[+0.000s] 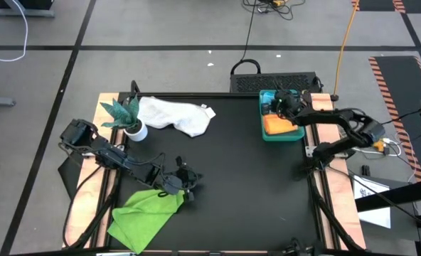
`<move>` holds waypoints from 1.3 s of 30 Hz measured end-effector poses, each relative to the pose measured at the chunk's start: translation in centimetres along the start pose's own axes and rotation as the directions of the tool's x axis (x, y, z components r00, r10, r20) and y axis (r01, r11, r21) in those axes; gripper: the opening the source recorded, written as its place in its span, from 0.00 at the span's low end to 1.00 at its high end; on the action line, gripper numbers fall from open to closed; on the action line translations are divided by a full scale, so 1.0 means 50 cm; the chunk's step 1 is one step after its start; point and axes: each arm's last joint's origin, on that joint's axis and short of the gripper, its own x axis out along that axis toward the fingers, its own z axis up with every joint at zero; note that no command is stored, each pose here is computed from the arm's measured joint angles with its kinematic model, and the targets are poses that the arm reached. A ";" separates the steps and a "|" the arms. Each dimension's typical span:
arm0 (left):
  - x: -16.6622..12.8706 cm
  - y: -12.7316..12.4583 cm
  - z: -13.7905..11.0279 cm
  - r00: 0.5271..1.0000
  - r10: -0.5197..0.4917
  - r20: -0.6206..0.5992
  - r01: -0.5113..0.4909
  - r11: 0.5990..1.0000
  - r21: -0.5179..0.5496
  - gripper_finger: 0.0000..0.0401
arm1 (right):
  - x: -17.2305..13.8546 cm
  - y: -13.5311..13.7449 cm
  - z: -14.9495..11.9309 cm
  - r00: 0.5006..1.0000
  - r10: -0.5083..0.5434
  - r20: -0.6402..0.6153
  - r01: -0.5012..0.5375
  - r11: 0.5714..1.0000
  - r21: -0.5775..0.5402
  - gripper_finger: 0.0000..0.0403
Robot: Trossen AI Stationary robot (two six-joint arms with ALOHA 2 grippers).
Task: Fold microfiber towels
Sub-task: Stack the blue microfiber cloth on top of the light blue microfiber cloth in the green bin
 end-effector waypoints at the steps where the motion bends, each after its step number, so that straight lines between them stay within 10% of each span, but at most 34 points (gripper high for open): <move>1: 0.000 0.000 0.001 1.000 -0.001 0.004 0.001 1.000 0.000 0.06 | 0.005 0.000 -0.003 1.000 -0.004 -0.029 0.003 1.000 -0.008 0.00; 18: -0.003 -0.005 -0.001 1.000 -0.010 0.002 0.010 1.000 -0.010 0.06 | -0.052 -0.002 0.040 0.998 0.042 0.052 -0.044 0.998 0.035 0.00; 39: -0.001 -0.002 0.001 1.000 -0.006 0.007 0.006 1.000 -0.006 0.06 | 0.027 0.011 -0.001 0.994 0.099 -0.045 -0.100 0.995 -0.016 0.00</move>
